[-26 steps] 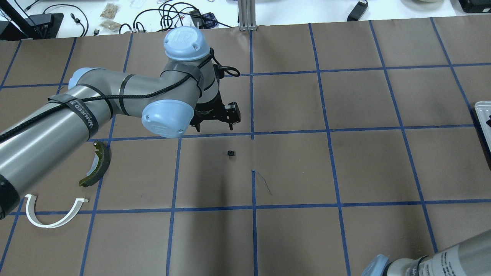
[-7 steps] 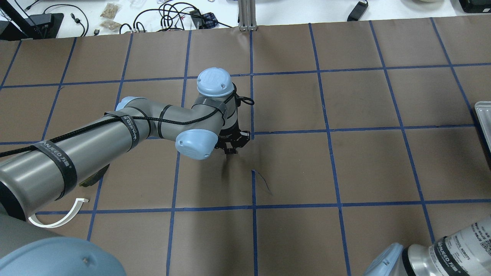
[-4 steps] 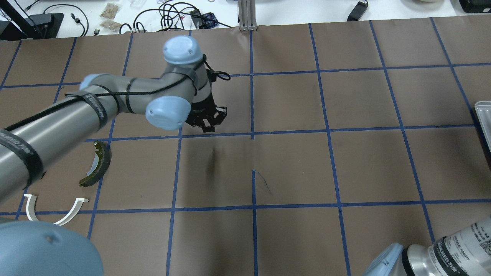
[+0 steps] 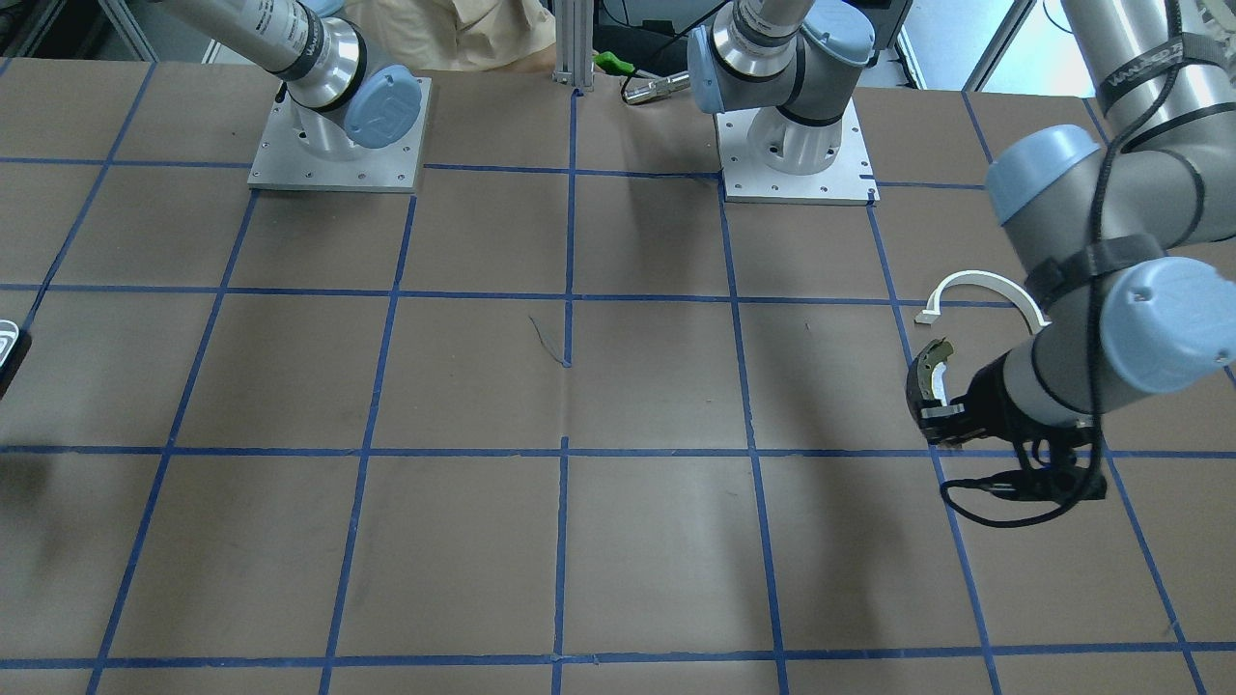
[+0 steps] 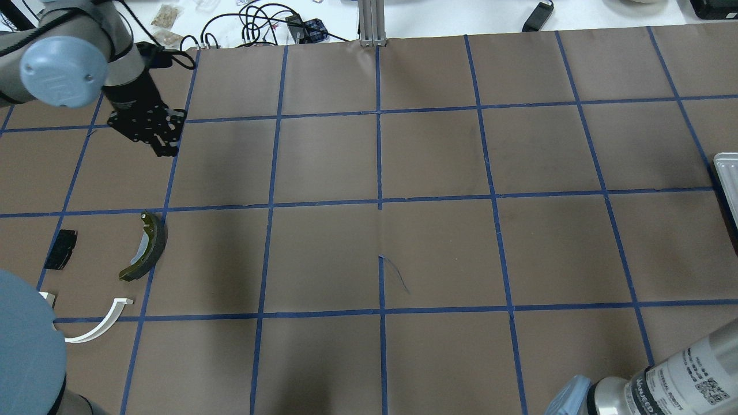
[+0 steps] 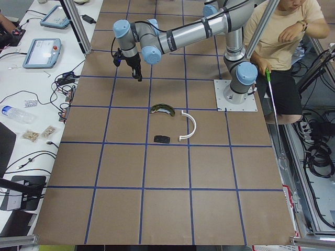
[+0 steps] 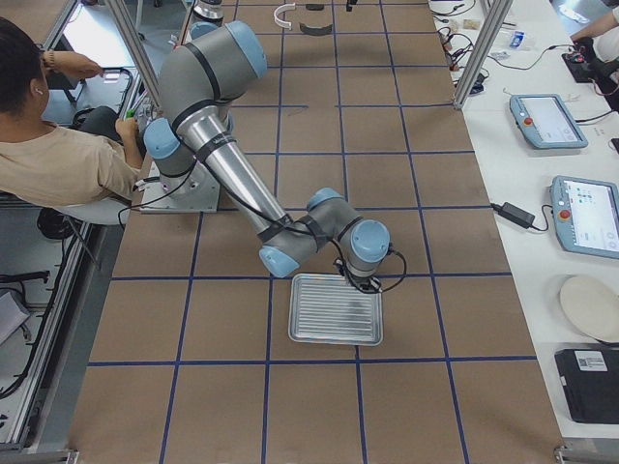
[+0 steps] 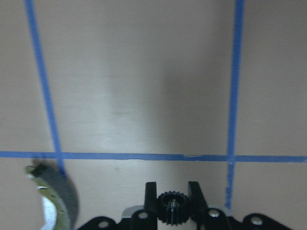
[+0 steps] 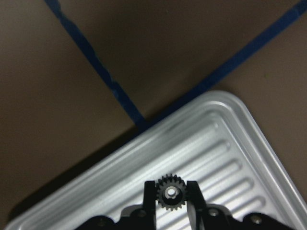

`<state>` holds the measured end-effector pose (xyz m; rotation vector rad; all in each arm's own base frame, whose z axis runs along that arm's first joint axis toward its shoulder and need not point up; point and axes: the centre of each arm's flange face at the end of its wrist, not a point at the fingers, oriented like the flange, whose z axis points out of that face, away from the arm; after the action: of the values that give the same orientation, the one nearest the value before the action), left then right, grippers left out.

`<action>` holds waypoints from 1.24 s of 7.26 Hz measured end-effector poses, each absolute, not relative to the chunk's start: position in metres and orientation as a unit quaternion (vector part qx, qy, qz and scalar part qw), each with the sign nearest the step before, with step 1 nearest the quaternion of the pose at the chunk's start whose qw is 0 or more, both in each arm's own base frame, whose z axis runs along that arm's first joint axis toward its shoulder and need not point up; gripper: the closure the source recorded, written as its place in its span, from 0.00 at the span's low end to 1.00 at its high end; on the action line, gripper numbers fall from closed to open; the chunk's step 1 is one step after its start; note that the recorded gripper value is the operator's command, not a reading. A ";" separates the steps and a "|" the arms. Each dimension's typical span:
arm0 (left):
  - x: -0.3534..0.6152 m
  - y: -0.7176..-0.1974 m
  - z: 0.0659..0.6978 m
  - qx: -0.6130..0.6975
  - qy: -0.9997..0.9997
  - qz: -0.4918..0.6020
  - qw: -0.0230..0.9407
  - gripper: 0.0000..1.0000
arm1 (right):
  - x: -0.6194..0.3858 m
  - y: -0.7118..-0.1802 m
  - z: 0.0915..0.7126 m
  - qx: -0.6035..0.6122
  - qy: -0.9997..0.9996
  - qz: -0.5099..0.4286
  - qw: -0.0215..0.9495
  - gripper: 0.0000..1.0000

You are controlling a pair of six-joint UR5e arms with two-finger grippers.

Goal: Place bearing gear from tray to pile

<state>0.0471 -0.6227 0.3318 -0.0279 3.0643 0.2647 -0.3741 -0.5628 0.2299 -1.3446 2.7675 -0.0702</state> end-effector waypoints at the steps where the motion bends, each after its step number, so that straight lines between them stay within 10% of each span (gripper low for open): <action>1: 0.093 -0.617 0.330 -0.025 0.995 0.094 0.036 1.00 | -0.323 -0.581 0.237 -0.414 0.910 -0.022 0.032 1.00; 9: 0.205 -0.548 0.234 -0.005 0.994 0.110 0.005 1.00 | 0.220 -0.621 0.265 -0.190 0.981 -0.022 0.027 0.98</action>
<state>0.2049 -0.5482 0.2339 -0.0166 3.1134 0.3434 0.2197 -0.6208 0.2654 -0.5863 3.0307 -0.0683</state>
